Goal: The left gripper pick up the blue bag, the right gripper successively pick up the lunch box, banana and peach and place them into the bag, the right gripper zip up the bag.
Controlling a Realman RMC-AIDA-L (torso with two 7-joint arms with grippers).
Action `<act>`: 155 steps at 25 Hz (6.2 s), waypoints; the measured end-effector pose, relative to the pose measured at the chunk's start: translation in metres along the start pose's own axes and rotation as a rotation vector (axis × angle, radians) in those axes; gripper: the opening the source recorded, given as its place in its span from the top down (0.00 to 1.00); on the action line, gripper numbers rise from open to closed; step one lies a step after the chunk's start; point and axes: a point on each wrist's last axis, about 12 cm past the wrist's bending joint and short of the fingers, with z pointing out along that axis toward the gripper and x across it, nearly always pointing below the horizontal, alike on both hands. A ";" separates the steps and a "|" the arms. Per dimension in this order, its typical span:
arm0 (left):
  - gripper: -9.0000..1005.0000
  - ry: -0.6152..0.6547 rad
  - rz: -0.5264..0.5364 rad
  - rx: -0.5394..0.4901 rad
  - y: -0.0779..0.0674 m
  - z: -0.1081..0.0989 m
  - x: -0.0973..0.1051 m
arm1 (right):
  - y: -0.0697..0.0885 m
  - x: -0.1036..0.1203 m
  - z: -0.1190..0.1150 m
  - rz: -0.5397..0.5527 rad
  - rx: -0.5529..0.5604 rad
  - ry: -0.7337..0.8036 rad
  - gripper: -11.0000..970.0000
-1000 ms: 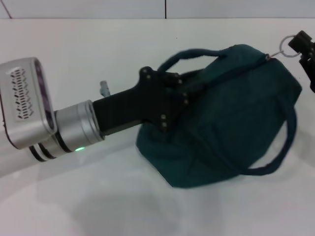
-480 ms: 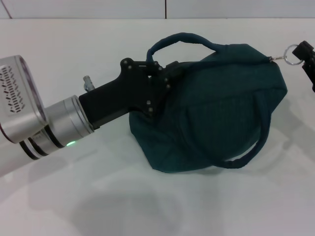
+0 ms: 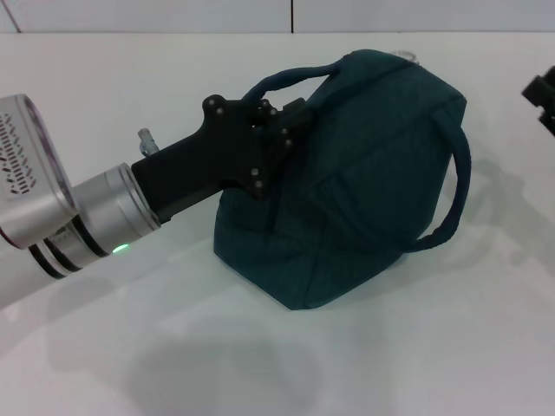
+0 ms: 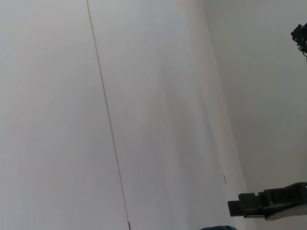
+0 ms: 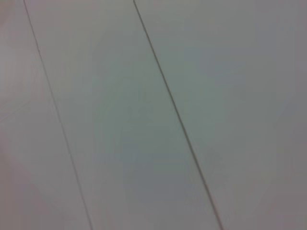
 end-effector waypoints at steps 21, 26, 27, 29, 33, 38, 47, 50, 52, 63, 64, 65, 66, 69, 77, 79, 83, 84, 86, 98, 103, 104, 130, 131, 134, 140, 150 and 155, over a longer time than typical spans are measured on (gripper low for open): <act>0.95 -0.037 0.015 0.075 -0.002 0.010 -0.007 | -0.019 0.011 0.062 -0.327 0.053 0.214 0.50; 0.95 -0.041 0.014 0.086 -0.003 0.012 -0.007 | -0.014 0.015 0.078 -0.348 0.003 0.252 0.50; 0.95 -0.041 0.015 0.086 -0.004 0.012 -0.007 | -0.013 0.016 0.081 -0.353 -0.007 0.264 0.50; 0.95 -0.043 0.014 0.090 -0.004 0.012 -0.007 | -0.011 0.018 0.084 -0.358 -0.019 0.275 0.50; 0.95 -0.044 0.013 0.103 -0.006 0.012 -0.007 | -0.004 0.019 0.090 -0.370 -0.069 0.282 0.50; 0.95 -0.055 0.014 0.114 -0.007 0.012 -0.008 | 0.012 0.026 0.095 -0.380 -0.158 0.303 0.50; 0.94 -0.055 0.019 0.120 -0.008 0.010 -0.008 | 0.011 0.025 0.089 -0.367 -0.143 0.281 0.54; 0.94 -0.056 0.025 0.120 -0.008 0.010 -0.008 | 0.011 0.025 0.088 -0.367 -0.145 0.282 0.56; 0.94 -0.056 0.026 0.119 -0.008 0.009 -0.008 | 0.011 0.025 0.089 -0.369 -0.146 0.281 0.57; 0.94 -0.053 0.029 0.118 -0.009 0.008 -0.008 | 0.010 0.022 0.094 -0.366 -0.136 0.270 0.73; 0.94 -0.053 0.030 0.118 -0.009 0.008 -0.008 | 0.010 0.022 0.094 -0.365 -0.132 0.267 0.74; 0.94 -0.052 0.030 0.118 -0.009 0.008 -0.008 | 0.010 0.022 0.094 -0.364 -0.130 0.267 0.74; 0.94 -0.052 0.030 0.119 -0.009 0.008 -0.007 | 0.010 0.022 0.094 -0.363 -0.128 0.266 0.74; 0.94 -0.050 0.035 0.133 -0.010 0.009 -0.007 | 0.009 0.022 0.093 -0.360 -0.124 0.268 0.75; 0.94 -0.057 0.049 0.148 -0.013 0.009 -0.008 | 0.005 0.021 0.089 -0.338 -0.076 0.247 0.81; 0.94 -0.058 0.047 0.146 -0.013 0.009 -0.008 | 0.002 0.021 0.086 -0.330 -0.049 0.241 0.89; 0.94 -0.058 0.043 0.135 -0.012 0.008 -0.008 | -0.005 0.024 0.081 -0.327 0.000 0.273 0.97; 0.94 -0.058 0.042 0.132 -0.011 0.008 -0.008 | -0.006 0.025 0.080 -0.327 0.011 0.281 0.97; 0.94 -0.059 0.040 0.127 -0.011 0.008 -0.008 | -0.010 0.028 0.077 -0.324 0.038 0.304 0.97; 0.94 -0.054 0.002 0.089 -0.008 0.008 -0.007 | -0.008 0.036 0.063 -0.257 0.046 0.325 0.92; 0.94 -0.070 -0.030 0.024 -0.015 0.007 -0.003 | -0.008 0.033 0.054 -0.201 0.051 0.301 0.90; 0.94 -0.075 -0.034 0.010 -0.016 0.006 -0.002 | -0.009 0.032 0.053 -0.191 0.056 0.297 0.89; 0.27 -0.178 -0.128 0.109 -0.043 -0.054 -0.015 | 0.034 -0.029 0.007 -0.069 -0.580 0.125 0.53; 0.26 -0.169 -0.131 0.104 -0.045 -0.056 -0.014 | 0.034 -0.028 0.008 -0.070 -0.584 0.131 0.53; 0.25 -0.167 -0.132 0.102 -0.046 -0.057 -0.013 | 0.035 -0.027 0.011 -0.074 -0.593 0.142 0.53; 0.28 -0.166 -0.133 0.101 -0.046 -0.057 -0.013 | 0.033 -0.027 0.015 -0.082 -0.585 0.151 0.52; 0.27 -0.178 -0.123 0.096 -0.046 -0.056 -0.014 | 0.032 -0.026 0.019 -0.111 -0.592 0.179 0.42; 0.26 -0.151 -0.121 0.117 -0.046 -0.056 -0.012 | 0.037 -0.022 0.021 -0.150 -0.668 0.273 0.18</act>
